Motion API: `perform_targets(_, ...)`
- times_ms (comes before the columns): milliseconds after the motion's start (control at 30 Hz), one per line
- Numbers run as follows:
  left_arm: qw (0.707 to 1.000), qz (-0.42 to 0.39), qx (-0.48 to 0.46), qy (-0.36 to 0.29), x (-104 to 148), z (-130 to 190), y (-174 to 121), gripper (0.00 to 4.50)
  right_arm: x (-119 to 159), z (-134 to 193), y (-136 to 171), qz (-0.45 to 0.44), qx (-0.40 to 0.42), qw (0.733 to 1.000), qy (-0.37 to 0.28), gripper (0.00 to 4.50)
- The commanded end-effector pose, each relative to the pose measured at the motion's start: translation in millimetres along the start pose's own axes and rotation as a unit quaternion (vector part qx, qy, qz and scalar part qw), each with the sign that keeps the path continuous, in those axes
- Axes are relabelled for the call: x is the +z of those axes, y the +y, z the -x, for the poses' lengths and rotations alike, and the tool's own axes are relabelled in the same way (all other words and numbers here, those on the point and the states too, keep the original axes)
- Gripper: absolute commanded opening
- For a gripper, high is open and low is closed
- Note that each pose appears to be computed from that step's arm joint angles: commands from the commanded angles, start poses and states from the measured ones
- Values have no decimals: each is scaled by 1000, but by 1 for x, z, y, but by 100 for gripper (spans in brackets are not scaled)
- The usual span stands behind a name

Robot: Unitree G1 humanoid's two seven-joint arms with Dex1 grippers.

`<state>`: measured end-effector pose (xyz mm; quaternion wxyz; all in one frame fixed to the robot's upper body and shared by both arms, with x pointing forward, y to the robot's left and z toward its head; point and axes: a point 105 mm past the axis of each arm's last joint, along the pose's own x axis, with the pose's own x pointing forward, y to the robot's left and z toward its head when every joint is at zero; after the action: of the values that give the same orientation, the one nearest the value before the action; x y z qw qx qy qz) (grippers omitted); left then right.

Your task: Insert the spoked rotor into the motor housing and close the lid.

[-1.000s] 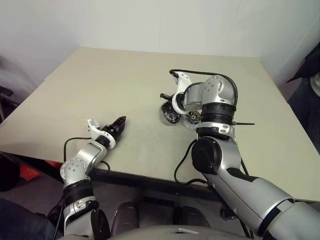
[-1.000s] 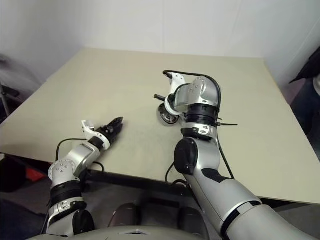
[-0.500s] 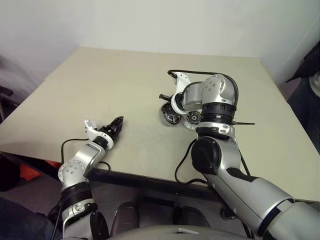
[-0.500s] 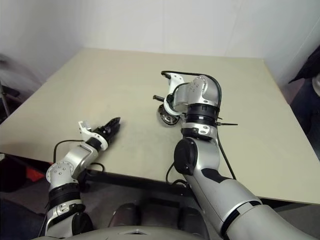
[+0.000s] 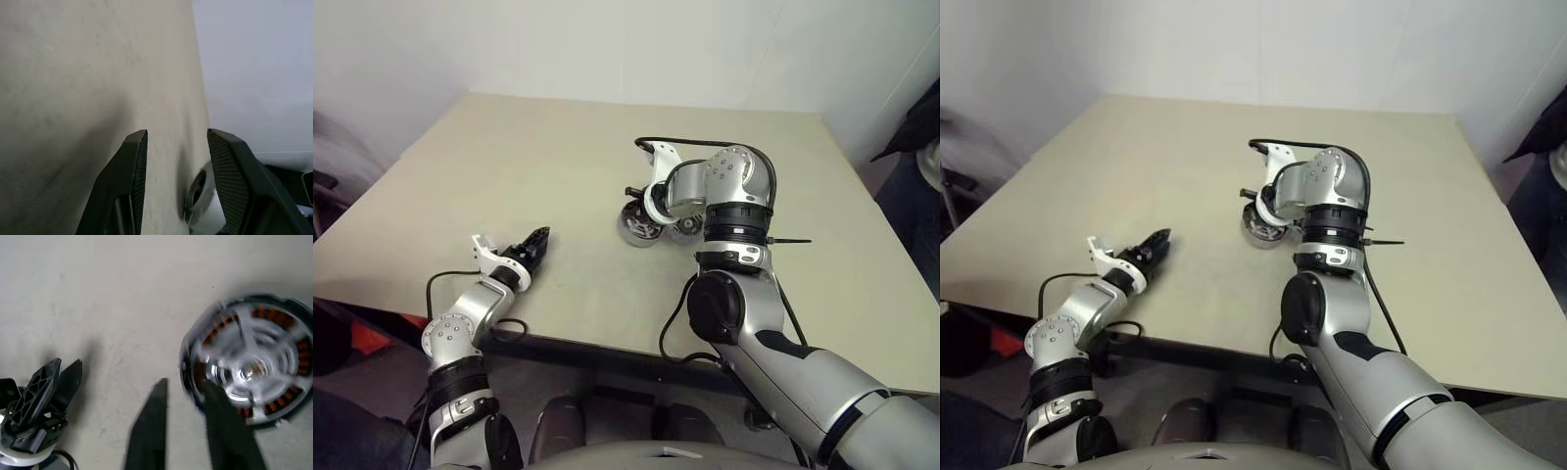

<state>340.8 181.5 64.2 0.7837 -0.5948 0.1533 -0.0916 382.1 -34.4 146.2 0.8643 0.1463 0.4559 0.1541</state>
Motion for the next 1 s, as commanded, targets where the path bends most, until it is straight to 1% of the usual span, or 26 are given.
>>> perform_targets(33,1000,-5,-18,-17,10,2,-10,205,-40,-18,64,36,74,995,47,227)
perform_targets(233,1000,-6,-19,-18,11,1,-11,205,-37,-16,64,37,76,995,45,227)
perform_targets(367,1000,-10,-20,-13,9,-1,-12,205,-25,-2,88,49,148,987,38,227)
perform_targets(433,1000,-18,-22,-7,8,-3,-13,205,-12,13,103,55,200,978,28,227)
perform_targets(500,999,-46,-23,1,6,-6,-16,205,14,42,114,65,268,961,-19,227)
perform_targets(600,996,-83,-27,9,4,-8,-21,205,41,61,109,85,289,950,-83,227)
perform_targets(633,994,-105,-28,14,3,-10,-24,205,58,65,97,91,278,947,-133,227)
perform_targets(700,985,-170,-32,27,2,-14,-32,205,95,70,47,124,203,938,-252,227)
perform_targets(733,980,-192,-34,31,2,-16,-34,205,105,72,30,141,176,932,-282,227)
perform_targets(833,960,-273,-55,31,6,-22,-49,205,115,77,-36,190,69,924,-326,227)
perform_targets(933,941,-326,-78,40,7,-27,-63,205,117,86,-83,210,-8,914,-347,164)
perform_targets(1000,927,-362,-93,43,6,-33,-71,205,116,95,-115,235,-74,901,-357,95)
